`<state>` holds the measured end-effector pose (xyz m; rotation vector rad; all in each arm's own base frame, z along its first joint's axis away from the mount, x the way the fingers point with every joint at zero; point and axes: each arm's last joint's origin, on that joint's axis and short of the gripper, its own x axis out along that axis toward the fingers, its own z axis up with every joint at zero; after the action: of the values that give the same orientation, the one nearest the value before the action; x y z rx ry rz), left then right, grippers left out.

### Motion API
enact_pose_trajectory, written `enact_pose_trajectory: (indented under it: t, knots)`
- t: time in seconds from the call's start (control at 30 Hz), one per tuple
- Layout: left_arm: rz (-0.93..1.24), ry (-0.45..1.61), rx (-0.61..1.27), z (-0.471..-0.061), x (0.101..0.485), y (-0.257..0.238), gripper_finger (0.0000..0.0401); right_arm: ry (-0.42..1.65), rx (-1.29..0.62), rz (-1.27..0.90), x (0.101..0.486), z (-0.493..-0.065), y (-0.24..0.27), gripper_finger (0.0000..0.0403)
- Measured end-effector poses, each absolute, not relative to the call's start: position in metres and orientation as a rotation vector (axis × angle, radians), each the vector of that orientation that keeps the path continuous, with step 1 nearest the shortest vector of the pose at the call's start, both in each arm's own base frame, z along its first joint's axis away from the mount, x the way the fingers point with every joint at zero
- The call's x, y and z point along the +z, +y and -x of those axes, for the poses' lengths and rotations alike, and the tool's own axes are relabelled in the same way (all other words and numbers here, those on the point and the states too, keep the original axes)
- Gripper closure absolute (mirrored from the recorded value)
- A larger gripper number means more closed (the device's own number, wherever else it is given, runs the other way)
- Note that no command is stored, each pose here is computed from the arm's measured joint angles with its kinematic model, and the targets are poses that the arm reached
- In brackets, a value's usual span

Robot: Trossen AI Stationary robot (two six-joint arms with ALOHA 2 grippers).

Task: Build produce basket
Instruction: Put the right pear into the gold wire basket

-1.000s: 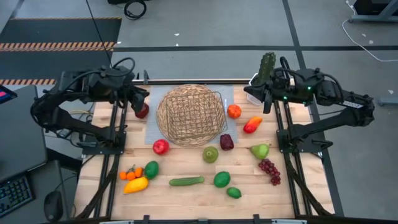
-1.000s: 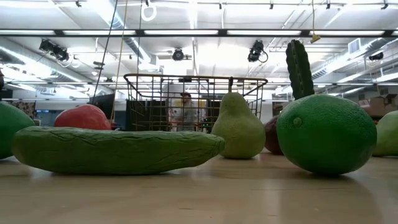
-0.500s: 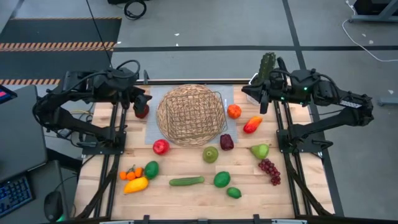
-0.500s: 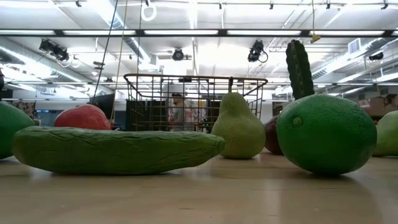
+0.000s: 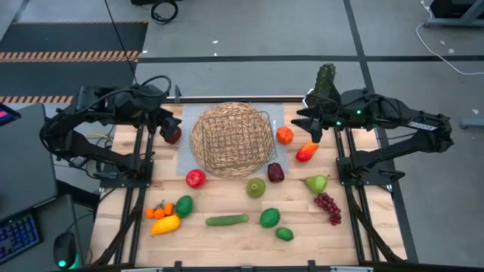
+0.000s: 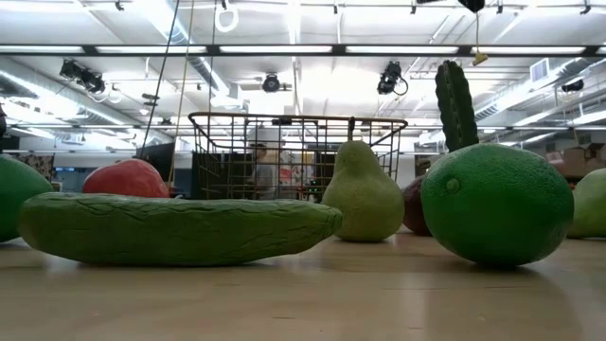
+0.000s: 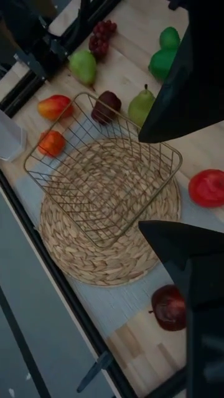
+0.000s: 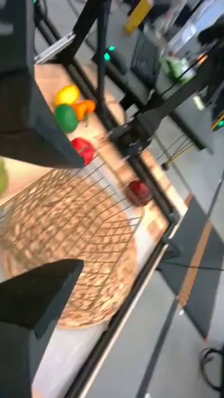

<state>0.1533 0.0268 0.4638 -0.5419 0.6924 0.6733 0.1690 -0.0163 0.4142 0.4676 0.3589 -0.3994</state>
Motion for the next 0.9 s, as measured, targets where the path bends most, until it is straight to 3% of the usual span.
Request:
enact_pose_trajectory:
  t: [0.17,0.43,0.7,0.9]
  knots:
    - [0.552,0.712,0.685,-0.162,0.460,0.027,0.0182,0.435,-0.403,-0.466,0.407,-0.172,-0.016,0.0124]
    - [0.569,0.843,0.820,-0.171,0.445,0.037,0.0183,0.601,-0.433,-0.470,0.390,-0.177,-0.016,0.0125]
    - [0.579,0.854,0.837,-0.185,0.440,0.043,0.0184,0.638,-0.453,-0.496,0.387,-0.175,-0.016,0.0126]
    - [0.590,0.838,0.818,-0.190,0.440,0.043,0.0184,0.814,-0.541,-0.534,0.370,-0.164,-0.015,0.0126]
